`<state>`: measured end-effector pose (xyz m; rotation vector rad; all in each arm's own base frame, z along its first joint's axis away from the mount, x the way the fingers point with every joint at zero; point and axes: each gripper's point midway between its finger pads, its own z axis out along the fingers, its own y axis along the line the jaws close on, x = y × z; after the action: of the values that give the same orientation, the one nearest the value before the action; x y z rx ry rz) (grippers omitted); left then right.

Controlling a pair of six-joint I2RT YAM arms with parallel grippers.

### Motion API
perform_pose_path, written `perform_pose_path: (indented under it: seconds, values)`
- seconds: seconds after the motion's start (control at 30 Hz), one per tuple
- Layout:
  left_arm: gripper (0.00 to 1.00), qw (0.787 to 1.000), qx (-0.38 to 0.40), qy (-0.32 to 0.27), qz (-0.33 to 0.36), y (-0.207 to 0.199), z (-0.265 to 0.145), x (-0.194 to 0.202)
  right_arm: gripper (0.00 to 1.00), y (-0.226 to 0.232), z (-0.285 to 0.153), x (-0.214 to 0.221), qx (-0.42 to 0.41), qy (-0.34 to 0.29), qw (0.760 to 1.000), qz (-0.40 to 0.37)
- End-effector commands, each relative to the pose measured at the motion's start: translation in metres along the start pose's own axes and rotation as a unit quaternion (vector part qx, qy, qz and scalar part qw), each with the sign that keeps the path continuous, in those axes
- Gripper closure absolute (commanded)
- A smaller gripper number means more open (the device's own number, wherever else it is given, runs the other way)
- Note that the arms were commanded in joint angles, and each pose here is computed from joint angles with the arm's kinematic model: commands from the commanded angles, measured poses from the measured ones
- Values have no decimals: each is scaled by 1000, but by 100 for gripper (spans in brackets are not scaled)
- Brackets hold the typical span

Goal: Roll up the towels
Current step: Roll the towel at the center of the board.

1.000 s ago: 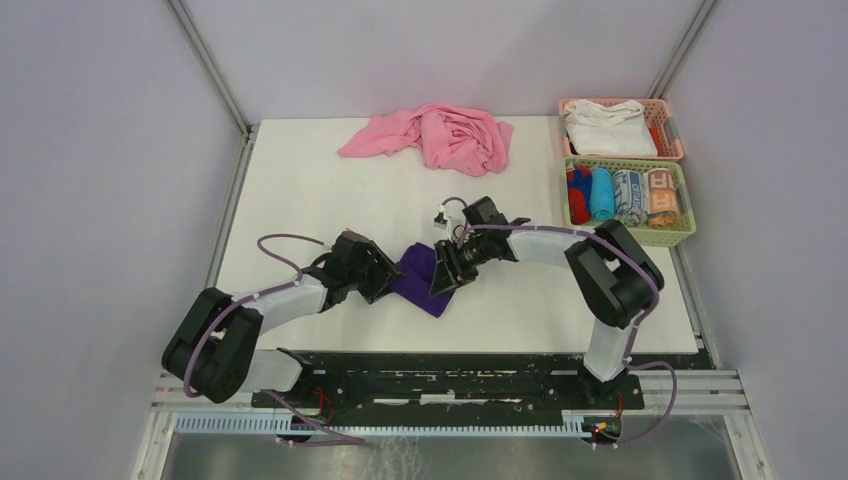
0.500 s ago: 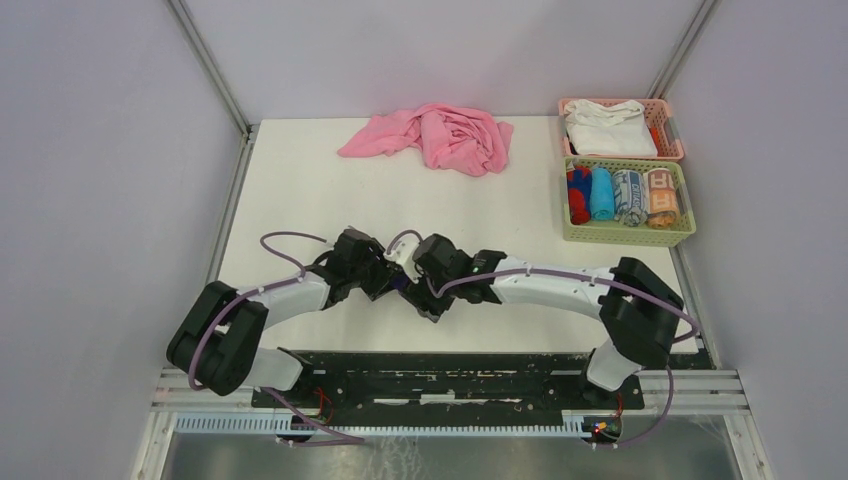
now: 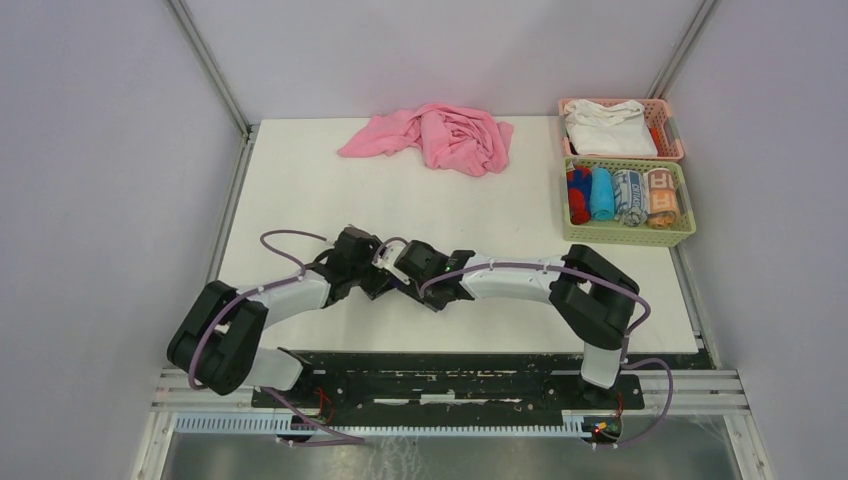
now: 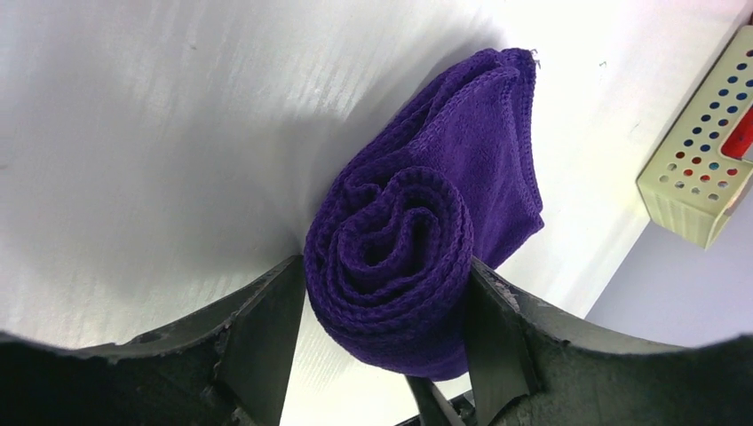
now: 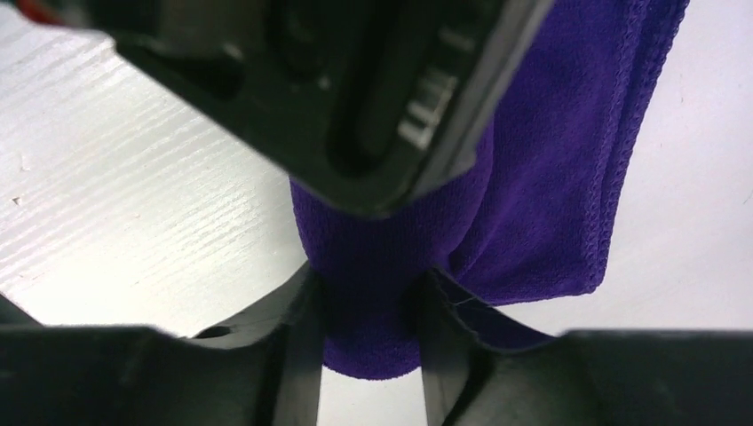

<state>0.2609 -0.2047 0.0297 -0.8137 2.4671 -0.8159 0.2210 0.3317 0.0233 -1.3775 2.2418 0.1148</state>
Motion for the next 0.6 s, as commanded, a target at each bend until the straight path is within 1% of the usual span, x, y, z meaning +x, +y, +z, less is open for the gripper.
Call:
perform_pose_path:
  seconds: [0.0, 0.1, 0.13, 0.2, 0.27, 0.37, 0.43, 0.57]
  values:
    - [28, 995, -97, -9, 34, 48, -13, 2, 61, 23, 15, 32, -57, 67, 996, -7]
    - [26, 994, -97, -43, 40, 44, -30, -10, 70, 50, 2, 25, -147, 67, 987, 13]
    - [26, 993, -96, -53, 41, 43, -36, -13, 72, 63, -5, 21, -192, 66, 979, 23]
    - [26, 993, -93, -65, 41, 41, -47, -17, 75, 76, -15, 12, -251, 61, 965, 45]
    - [26, 993, -88, -71, 41, 40, -55, -18, 75, 85, -22, 5, -306, 62, 947, 69]
    - [25, 993, -86, -69, 33, 44, -64, -14, 75, 87, -26, -5, -364, 62, 922, 117]
    - [25, 994, -80, -69, 26, 46, -67, -11, 75, 85, -27, -11, -403, 61, 899, 159]
    - [25, 996, -70, -50, 9, 50, -68, 0, 72, 73, -20, -18, -452, 68, 857, 237]
